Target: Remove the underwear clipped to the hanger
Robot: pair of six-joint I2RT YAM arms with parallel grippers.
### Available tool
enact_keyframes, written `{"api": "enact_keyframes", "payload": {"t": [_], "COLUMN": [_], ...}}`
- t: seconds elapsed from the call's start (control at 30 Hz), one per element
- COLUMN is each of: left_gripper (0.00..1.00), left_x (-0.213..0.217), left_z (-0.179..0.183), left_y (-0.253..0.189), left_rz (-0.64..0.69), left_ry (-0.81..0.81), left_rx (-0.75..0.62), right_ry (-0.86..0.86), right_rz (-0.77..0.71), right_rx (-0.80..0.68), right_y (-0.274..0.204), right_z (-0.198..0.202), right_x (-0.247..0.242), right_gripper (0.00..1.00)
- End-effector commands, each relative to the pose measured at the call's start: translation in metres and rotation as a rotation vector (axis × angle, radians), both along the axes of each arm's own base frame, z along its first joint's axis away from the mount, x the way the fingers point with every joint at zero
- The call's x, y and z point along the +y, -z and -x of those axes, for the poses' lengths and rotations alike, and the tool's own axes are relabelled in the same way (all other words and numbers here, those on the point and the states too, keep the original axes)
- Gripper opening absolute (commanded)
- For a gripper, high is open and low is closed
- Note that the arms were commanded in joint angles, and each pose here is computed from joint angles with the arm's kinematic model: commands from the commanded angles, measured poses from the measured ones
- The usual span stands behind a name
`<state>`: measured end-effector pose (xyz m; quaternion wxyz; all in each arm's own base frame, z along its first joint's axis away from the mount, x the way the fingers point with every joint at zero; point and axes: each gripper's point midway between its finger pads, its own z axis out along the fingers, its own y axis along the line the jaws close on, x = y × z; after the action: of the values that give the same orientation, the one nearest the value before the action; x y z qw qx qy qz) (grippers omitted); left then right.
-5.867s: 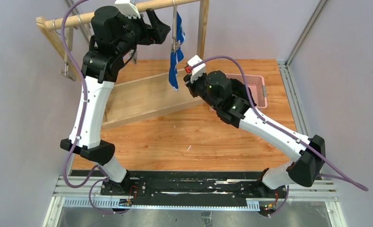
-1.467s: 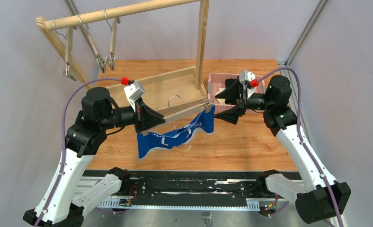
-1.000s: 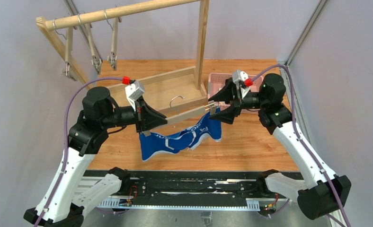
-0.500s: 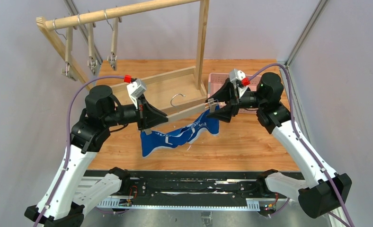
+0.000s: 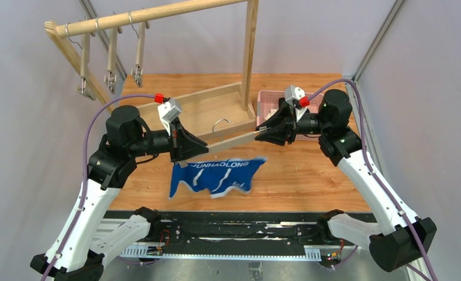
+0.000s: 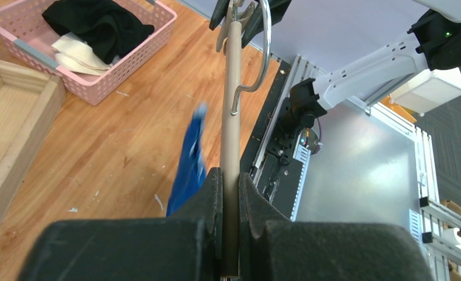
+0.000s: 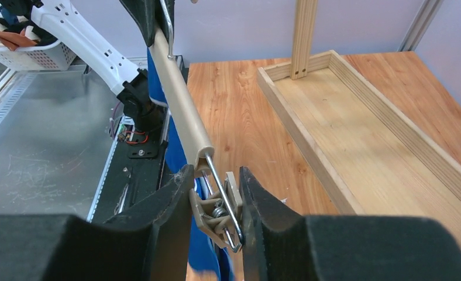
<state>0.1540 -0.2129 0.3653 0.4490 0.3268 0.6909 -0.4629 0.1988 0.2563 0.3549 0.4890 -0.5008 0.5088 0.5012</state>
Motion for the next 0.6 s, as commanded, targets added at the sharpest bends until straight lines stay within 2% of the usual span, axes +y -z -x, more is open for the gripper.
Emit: {"api": "enact_keyframes", "payload": {"t": [0.0,0.03,0.07,0.13,0.17,0.23,0.4,0.57], "left_gripper": [0.0,0.0,0.0,0.0,0.0,0.0,0.0,0.0], "left_x": [-0.002,-0.002,-0.002,-0.001,-0.001,-0.001,0.001,0.007], "left_z": [-0.005,-0.005,-0.005,-0.005,-0.006,-0.006,-0.009,-0.024], "left_y": [-0.012,-0.011,-0.011,-0.011,-0.012,-0.015,-0.028,-0.039], "left_rz": [0.03,0.028,0.026,0.022,0.019,0.01,0.007,0.007], "left_ry": [-0.013,-0.012,-0.011,-0.015,-0.016,-0.015,-0.031,-0.127], "left_rx": [-0.043,-0.044,-0.045,-0.049,-0.053,-0.059,-0.093,-0.113], "right_ry": [0.018,0.023,0.034,0.071,0.092,0.136,0.294,0.479], "right_rz": [-0.01,-0.013,-0.015,-0.018,-0.02,-0.023,-0.026,-0.062], "right_rx": [-0.043,-0.047,-0.05,-0.056,-0.063,-0.074,-0.093,-0.021], "right_y": [-0.012,-0.014,-0.015,-0.018,-0.02,-0.021,-0.016,0.004], "right_z": [0.002,0.002,0.001,-0.004,-0.006,-0.01,-0.025,-0.041], "right_x": [0.001,0.0,0.0,-0.001,-0.002,-0.005,-0.016,-0.031], "right_gripper": [0.01,0.01,0.11,0.51,0.64,0.77,0.78,0.78]}}
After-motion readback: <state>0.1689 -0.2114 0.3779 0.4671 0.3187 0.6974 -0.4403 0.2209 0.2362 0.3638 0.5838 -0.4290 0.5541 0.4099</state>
